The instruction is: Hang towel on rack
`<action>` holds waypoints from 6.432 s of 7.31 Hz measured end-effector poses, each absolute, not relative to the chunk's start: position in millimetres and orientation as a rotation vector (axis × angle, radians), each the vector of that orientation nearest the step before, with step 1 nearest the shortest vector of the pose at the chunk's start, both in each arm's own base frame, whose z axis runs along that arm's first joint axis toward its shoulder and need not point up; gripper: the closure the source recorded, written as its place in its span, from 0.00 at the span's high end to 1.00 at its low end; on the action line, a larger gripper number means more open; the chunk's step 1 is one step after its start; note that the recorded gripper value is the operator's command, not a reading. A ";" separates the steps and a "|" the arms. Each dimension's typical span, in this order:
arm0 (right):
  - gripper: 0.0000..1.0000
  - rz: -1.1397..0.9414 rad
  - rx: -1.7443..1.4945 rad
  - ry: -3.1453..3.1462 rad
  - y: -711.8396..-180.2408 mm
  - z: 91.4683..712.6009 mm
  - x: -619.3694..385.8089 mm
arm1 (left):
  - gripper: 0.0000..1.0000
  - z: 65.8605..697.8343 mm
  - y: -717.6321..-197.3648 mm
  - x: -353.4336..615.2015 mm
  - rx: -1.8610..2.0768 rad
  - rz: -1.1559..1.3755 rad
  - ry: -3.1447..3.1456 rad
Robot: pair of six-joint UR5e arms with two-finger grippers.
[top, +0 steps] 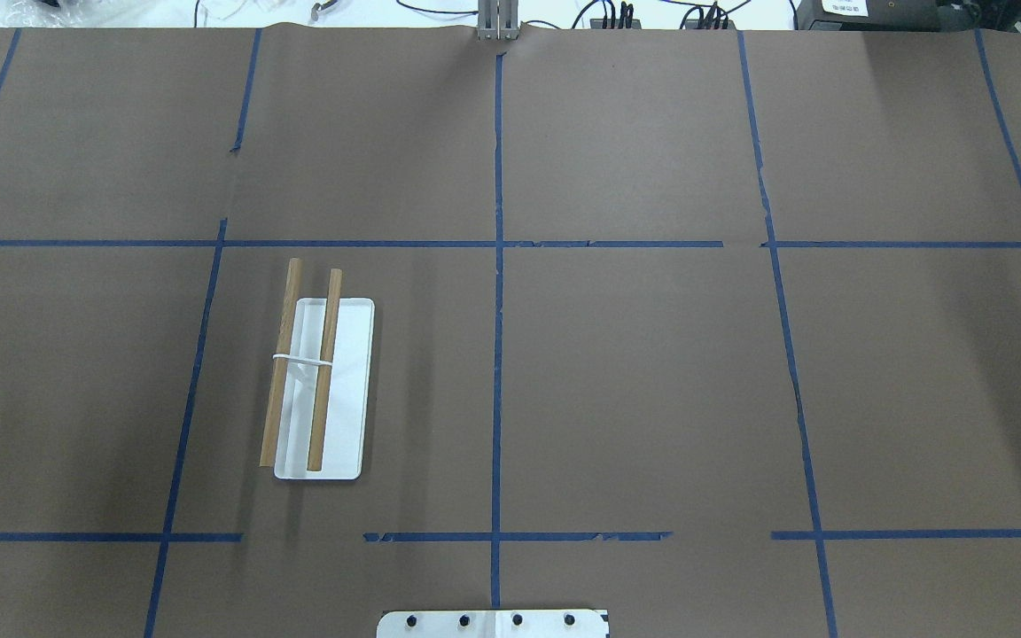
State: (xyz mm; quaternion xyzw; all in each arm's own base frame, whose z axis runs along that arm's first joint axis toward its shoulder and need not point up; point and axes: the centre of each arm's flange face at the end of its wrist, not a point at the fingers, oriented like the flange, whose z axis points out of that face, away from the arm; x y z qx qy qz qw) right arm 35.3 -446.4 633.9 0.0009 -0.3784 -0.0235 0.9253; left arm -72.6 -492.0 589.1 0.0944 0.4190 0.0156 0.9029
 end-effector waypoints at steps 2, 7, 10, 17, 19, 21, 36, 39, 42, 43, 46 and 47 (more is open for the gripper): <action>1.00 -0.058 0.002 -0.812 -443.5 635.4 34.1 | 1.00 579.9 -489.8 -54.7 0.236 0.126 0.824; 1.00 -0.084 0.047 -0.836 -444.3 643.0 30.7 | 1.00 590.6 -479.2 -36.0 0.220 0.180 0.857; 0.99 -0.115 0.053 -0.795 -417.8 692.1 20.0 | 1.00 599.5 -477.6 -26.5 0.225 0.206 0.907; 0.00 -0.193 -0.026 -0.674 -386.3 812.3 -12.2 | 1.00 591.4 -477.1 -23.5 0.260 0.232 0.945; 0.00 -0.203 -0.017 -0.683 -386.0 813.3 -14.3 | 1.00 591.4 -476.6 -23.3 0.260 0.232 0.950; 0.00 -0.212 -0.011 -0.710 -385.3 809.9 -16.2 | 1.00 591.0 -476.8 -23.2 0.261 0.233 0.951; 0.00 -0.020 -0.026 -1.289 -453.2 145.5 -355.5 | 0.99 242.4 -537.9 308.0 -0.041 -0.188 1.375; 0.00 -0.060 0.023 -1.299 -438.3 115.6 -393.0 | 0.99 188.4 -513.1 381.6 -0.263 -0.305 1.398; 0.00 -0.081 0.045 -1.304 -423.2 103.0 -414.3 | 0.97 146.0 -497.4 422.7 -0.403 -0.361 1.403; 0.00 -0.085 0.047 -1.302 -419.7 102.4 -419.3 | 0.93 137.9 -490.2 431.7 -0.425 -0.356 1.405; 0.00 -0.088 0.069 -1.299 -411.1 98.7 -431.9 | 0.01 127.9 -474.7 450.9 -0.445 -0.333 1.406; 0.00 -0.089 0.072 -1.300 -410.5 97.8 -432.7 | 0.00 127.2 -470.8 455.9 -0.440 -0.334 1.408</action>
